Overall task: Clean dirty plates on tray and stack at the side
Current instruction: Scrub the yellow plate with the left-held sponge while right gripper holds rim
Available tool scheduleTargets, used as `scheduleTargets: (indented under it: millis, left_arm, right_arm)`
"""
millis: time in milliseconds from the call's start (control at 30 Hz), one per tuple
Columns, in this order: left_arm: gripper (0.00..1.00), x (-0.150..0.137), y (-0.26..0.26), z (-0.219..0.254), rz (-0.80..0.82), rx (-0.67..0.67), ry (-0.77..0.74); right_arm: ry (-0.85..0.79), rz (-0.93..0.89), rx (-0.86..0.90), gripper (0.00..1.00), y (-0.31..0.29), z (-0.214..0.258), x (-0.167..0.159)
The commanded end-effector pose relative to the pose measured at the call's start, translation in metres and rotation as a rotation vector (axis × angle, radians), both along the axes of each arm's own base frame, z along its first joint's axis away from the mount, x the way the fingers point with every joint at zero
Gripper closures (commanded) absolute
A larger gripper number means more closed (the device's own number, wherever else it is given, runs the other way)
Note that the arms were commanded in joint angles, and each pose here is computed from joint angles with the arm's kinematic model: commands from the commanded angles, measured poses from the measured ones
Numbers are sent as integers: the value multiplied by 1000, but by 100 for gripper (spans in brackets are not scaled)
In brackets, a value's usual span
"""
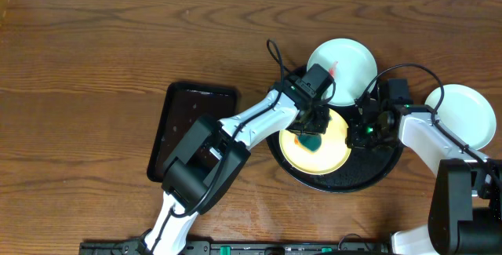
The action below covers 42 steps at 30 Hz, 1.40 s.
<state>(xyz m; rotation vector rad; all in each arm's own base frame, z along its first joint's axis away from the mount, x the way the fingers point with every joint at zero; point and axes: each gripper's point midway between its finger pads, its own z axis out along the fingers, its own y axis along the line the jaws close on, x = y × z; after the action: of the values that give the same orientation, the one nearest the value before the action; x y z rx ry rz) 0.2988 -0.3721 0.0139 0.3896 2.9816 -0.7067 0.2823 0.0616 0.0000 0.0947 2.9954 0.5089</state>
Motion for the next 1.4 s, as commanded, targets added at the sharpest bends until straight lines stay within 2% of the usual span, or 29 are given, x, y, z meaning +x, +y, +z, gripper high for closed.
scheduleTargets:
  millis: [0,133,300,467,633,733,800,933,1100,1233,1367]
  left_arm:
    - [92,-45,-18,-23,-170,-45,133]
    - [92,-39,-11,-26,-154,-5,110]
    - [92,-9,47,-30,-59,290,22]
    - [92,-11,87,-19,-29,415,106]
    - [92,5,113,-21,90,480,103]
    - [92,17,111,-22,141,456,80]
    - [92,25,108,-22,144,445,43]
    - [92,45,122,-20,159,526,-69]
    - [92,54,132,-17,119,611,-156]
    - [93,50,113,-17,99,560,-164]
    - [92,31,60,-21,61,333,-72]
  right_arm:
    - [23,1,-41,99,-7,-9,-4]
    - [24,1,-41,99,-7,-9,-4]
    - [25,1,-41,99,-7,-9,-4]
    - [22,1,-41,99,-7,-9,-4]
    - [23,1,-41,99,-7,-9,-4]
    - [23,1,-41,99,-7,-9,-4]
    - [22,1,-41,99,-7,-9,-4]
    - [23,1,-41,99,-7,-9,-4]
    - [21,1,-41,99,-7,-9,-3]
    - [21,1,-41,99,-7,-9,-3]
    - [22,1,-41,99,-7,-9,-4]
